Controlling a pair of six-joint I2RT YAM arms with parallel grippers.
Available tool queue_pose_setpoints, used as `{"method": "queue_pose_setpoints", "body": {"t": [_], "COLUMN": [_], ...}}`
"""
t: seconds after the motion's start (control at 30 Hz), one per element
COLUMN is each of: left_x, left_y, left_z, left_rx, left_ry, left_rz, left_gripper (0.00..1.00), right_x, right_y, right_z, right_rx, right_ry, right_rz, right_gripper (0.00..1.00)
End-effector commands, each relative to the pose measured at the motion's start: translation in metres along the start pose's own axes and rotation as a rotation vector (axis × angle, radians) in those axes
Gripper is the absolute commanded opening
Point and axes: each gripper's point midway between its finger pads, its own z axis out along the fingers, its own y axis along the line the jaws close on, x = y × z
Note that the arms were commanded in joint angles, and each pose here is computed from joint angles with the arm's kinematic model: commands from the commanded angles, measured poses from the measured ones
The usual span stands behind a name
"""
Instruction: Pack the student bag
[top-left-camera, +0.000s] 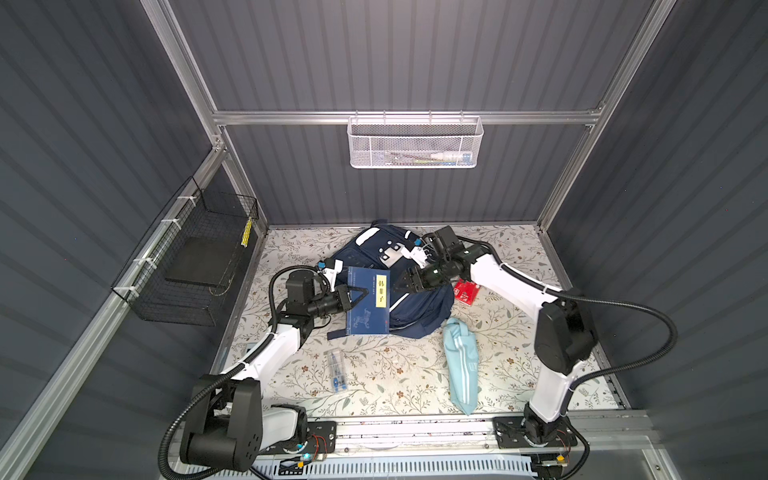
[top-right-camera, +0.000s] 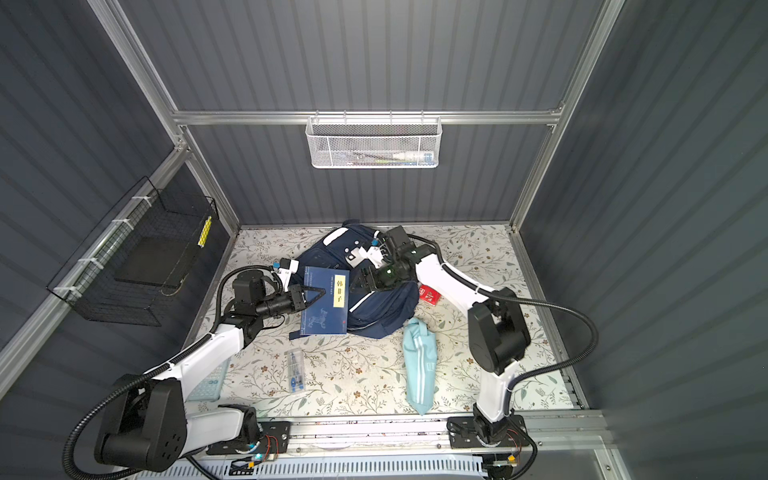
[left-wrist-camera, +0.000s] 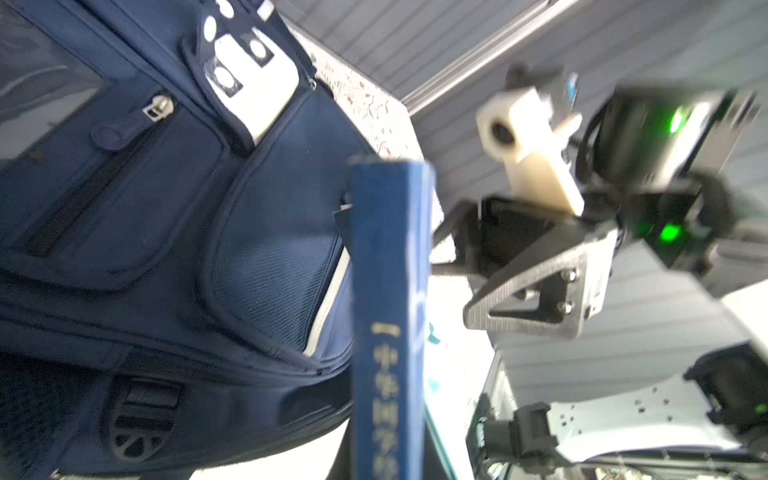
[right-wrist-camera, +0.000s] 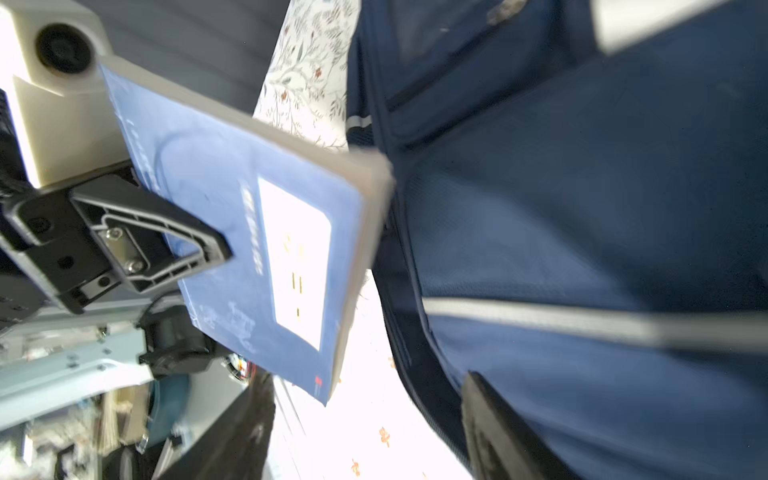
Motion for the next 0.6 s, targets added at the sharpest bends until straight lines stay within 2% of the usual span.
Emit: {"method": "queue_pose_setpoints", "body": {"t": [0.0, 0.07, 0.17, 0.4, 0.57], "left_x": [-0.032, -0.020, -0.015, -0.018, -0.018], "left_y": [-0.051, -0.079, -0.106, -0.116, -0.128], "left_z": [0.006, 0.028, 0.048, 0.062, 0.066], "left_rx": [0.130, 0.190, 0.229, 0.378, 0.462], "left_ry": [-0.074, -0.012, -0.019, -0.057, -0.069], "left_rz": [0.050, 0.102, 0.136, 0.043, 0.016], "left_gripper": [0.00, 0.00, 0.00, 0.00, 0.00], "right_x": [-0.005, -0.004, 0.003, 0.016, 0.016], "right_y": [0.026, 0.035, 0.037, 0.028, 0.019], "right_z": [-0.009, -0.011, -0.013, -0.043, -0.041], "right_rx": [-0.109, -0.178, -0.208, -0.258, -0.269], "right_ry": [-0.114, -0.145, -0.155, -0.262, -0.264], "right_rz": [-0.058, -0.057, -0.072, -0.058, -0.046], "right_gripper": [0.76, 0.77, 0.77, 0.72, 0.76]}}
